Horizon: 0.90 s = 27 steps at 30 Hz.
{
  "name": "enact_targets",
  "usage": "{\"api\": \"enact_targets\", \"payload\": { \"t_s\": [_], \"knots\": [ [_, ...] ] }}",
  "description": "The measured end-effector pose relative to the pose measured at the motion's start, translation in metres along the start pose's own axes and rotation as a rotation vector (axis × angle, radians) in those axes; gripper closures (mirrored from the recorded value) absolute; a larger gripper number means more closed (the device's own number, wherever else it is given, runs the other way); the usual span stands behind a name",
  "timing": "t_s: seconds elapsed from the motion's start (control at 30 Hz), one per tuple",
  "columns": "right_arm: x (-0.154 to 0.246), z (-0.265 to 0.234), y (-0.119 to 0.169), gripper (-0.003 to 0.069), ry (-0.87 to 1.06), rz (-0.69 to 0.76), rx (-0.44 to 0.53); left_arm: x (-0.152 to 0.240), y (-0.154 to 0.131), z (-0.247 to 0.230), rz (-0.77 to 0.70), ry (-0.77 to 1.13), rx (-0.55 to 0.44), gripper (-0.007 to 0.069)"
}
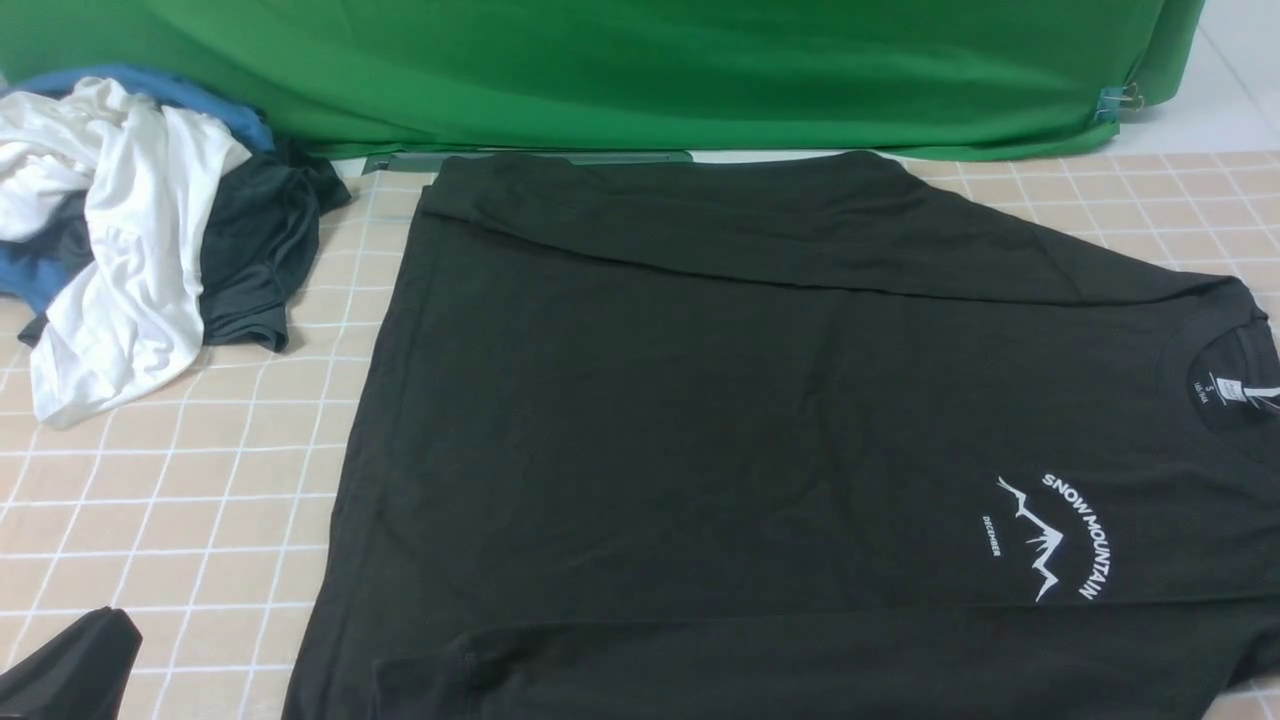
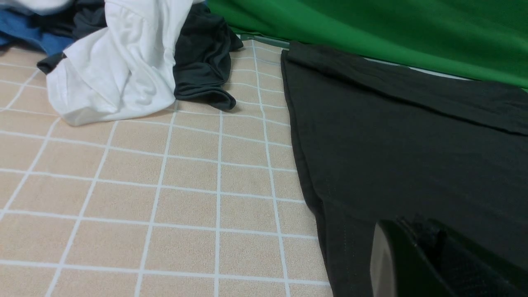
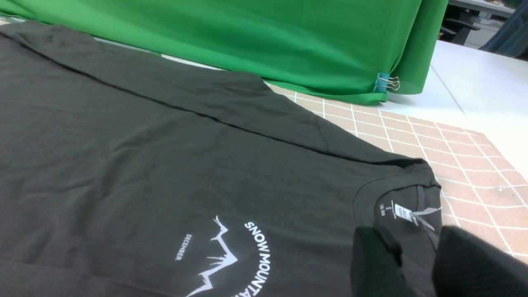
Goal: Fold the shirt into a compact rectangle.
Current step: 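Grasp the left edge of the dark T-shirt lying flat on the table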
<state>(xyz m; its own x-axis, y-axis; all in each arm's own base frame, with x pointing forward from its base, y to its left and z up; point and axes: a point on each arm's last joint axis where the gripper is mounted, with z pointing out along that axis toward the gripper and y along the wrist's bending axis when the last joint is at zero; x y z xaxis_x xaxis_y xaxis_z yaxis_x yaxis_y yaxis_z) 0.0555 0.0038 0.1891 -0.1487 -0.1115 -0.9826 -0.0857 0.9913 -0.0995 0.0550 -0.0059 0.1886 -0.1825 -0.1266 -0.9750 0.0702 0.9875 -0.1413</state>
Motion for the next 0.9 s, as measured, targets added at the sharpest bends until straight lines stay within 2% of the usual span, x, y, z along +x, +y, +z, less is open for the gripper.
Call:
{"api": "enact_targets", "payload": {
  "t_s": [0.57, 0.8, 0.87, 0.9],
  "knots": [
    [0.000, 0.000, 0.000, 0.0418, -0.001, 0.000, 0.000, 0.000, 0.001, 0.000, 0.036, 0.000, -0.009, 0.0607],
    [-0.009, 0.000, -0.001, 0.0418, -0.100, 0.005, 0.009, -0.006, 0.000, 0.000, -0.001, -0.063, 0.004, 0.0607],
    [-0.011, -0.001, 0.000, 0.0418, -0.116, 0.115, -0.003, -0.007, -0.002, 0.000, -0.108, -0.081, 0.024, 0.0607],
    [-0.011, -0.001, 0.000, 0.0418, -0.120, 0.272, -0.020, -0.008, -0.003, 0.000, -0.239, -0.086, 0.045, 0.0607]
  ]
}}
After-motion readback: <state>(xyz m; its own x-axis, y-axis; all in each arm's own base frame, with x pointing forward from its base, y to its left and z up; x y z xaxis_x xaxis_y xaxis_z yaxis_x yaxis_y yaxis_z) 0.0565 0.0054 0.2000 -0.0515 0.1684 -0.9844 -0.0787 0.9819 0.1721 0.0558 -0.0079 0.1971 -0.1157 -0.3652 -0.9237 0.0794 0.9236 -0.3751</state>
